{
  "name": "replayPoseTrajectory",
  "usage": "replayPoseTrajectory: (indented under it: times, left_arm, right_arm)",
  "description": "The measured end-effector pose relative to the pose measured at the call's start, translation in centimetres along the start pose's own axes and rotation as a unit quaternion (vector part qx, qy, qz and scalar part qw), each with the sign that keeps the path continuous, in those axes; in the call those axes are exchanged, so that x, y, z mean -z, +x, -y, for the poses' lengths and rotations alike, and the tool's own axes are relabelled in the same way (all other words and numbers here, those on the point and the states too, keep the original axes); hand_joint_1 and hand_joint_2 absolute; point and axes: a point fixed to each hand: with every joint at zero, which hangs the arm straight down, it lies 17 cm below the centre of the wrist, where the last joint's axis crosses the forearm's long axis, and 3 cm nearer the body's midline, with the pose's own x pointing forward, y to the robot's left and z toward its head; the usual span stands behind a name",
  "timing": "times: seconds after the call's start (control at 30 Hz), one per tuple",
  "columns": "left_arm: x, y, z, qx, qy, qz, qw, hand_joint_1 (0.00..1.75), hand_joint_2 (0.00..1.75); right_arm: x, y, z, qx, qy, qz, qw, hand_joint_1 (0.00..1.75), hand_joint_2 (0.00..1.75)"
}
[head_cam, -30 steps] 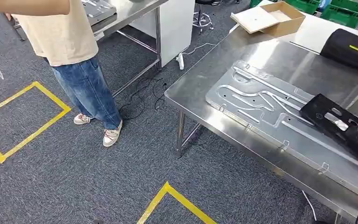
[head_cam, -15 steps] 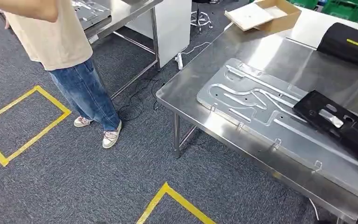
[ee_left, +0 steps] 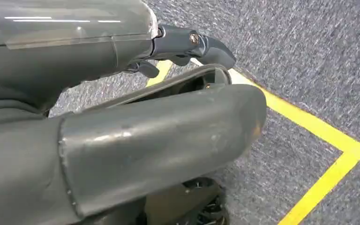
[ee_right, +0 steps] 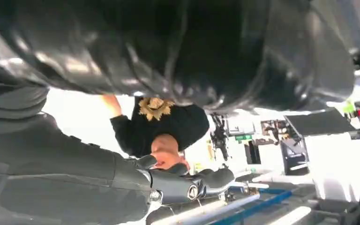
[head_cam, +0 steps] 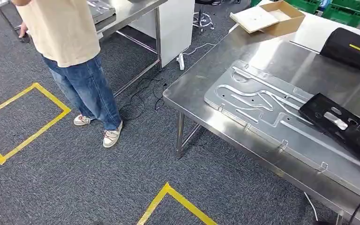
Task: Take the parts from the cabinet and place them on the table.
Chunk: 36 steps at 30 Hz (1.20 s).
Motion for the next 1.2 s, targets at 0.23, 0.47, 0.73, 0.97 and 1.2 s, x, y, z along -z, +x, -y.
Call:
replayPoseTrajectory:
  times: [0.23,0.47,0.73,0.97,1.2]
  left_arm:
    - [0.1,0.2,-0.1,-0.001,0.002,0.002,1.0,0.0,0.0]
    - [0.1,0.3,-0.2,-0.005,0.004,0.004,1.0,0.0,0.0]
    - [0.1,0.8,0.0,-0.003,-0.001,0.015,1.0,0.0,0.0]
    - [0.2,0.8,-0.1,-0.002,0.001,0.013,1.0,0.0,0.0]
    - [0.1,0.6,-0.1,-0.001,0.001,0.011,1.0,0.0,0.0]
  right_arm:
    - [-0.7,1.4,0.8,0.051,-0.012,0.014,0.998,0.0,0.0]
    - [-2.0,3.1,1.6,0.07,-0.022,0.03,0.997,0.0,0.0]
    - [-2.2,3.6,1.3,0.08,-0.018,0.032,0.996,0.0,0.0]
    - [-2.2,3.6,1.3,0.083,-0.018,0.032,0.996,0.0,0.0]
    - [-2.4,3.4,0.8,0.081,-0.013,0.03,0.996,0.0,0.0]
